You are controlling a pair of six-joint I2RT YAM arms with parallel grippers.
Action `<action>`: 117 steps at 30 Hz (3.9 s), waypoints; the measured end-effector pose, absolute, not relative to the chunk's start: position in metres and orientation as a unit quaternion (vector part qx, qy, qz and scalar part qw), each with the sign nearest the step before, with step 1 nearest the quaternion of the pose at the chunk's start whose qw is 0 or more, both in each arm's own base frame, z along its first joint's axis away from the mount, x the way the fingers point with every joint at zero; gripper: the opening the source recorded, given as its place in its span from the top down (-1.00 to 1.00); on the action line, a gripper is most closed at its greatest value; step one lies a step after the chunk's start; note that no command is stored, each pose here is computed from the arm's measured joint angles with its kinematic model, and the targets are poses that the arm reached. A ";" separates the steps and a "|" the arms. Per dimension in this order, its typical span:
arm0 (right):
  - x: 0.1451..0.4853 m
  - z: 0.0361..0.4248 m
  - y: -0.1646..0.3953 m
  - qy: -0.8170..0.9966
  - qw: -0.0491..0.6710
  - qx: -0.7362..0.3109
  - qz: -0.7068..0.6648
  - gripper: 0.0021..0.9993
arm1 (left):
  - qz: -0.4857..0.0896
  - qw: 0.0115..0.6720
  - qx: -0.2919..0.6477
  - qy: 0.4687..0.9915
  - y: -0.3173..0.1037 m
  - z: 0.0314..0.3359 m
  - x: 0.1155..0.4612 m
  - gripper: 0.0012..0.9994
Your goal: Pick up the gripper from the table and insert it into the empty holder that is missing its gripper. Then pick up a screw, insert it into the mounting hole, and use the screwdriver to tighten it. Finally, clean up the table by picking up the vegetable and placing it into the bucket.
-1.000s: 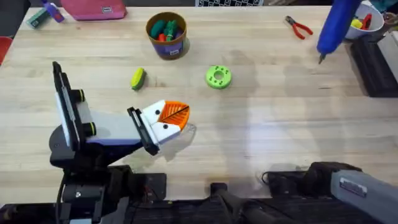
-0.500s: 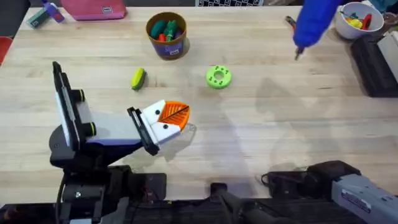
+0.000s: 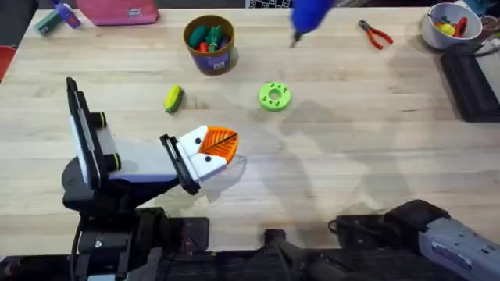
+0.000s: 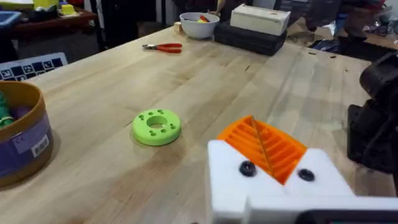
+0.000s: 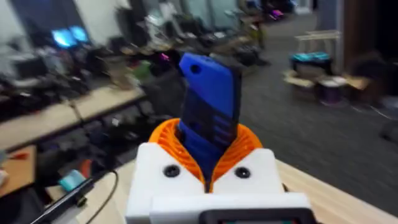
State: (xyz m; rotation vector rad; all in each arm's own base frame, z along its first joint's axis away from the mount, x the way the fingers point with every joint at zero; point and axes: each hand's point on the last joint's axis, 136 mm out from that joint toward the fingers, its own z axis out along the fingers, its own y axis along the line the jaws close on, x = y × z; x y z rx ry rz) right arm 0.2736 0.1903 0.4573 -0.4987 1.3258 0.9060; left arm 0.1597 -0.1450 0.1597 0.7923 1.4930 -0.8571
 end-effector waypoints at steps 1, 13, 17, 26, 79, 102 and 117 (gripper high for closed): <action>0.274 0.454 0.196 0.574 0.669 -0.227 0.415 0.96 | -0.367 0.584 0.340 0.640 -0.145 0.160 0.160 0.99; 0.243 0.411 0.274 0.467 0.579 -0.402 0.534 0.96 | -0.367 0.584 0.339 0.640 -0.145 0.160 0.160 0.99; 0.220 0.400 0.299 0.444 0.540 -0.439 0.564 0.96 | -0.367 0.584 0.339 0.640 -0.145 0.160 0.160 0.99; 0.173 0.396 0.327 0.397 0.501 -0.490 0.593 0.96 | -0.367 0.584 0.340 0.640 -0.145 0.160 0.160 0.99; 0.155 0.370 0.373 0.307 0.503 -0.573 0.570 0.96 | -0.367 0.584 0.339 0.640 -0.145 0.160 0.160 0.99; 0.170 0.356 0.376 0.325 0.500 -0.571 0.564 0.96 | -0.367 0.584 0.339 0.640 -0.145 0.160 0.160 0.99; 0.171 0.355 0.375 0.326 0.500 -0.571 0.564 0.96 | -0.367 0.584 0.339 0.640 -0.145 0.160 0.160 0.99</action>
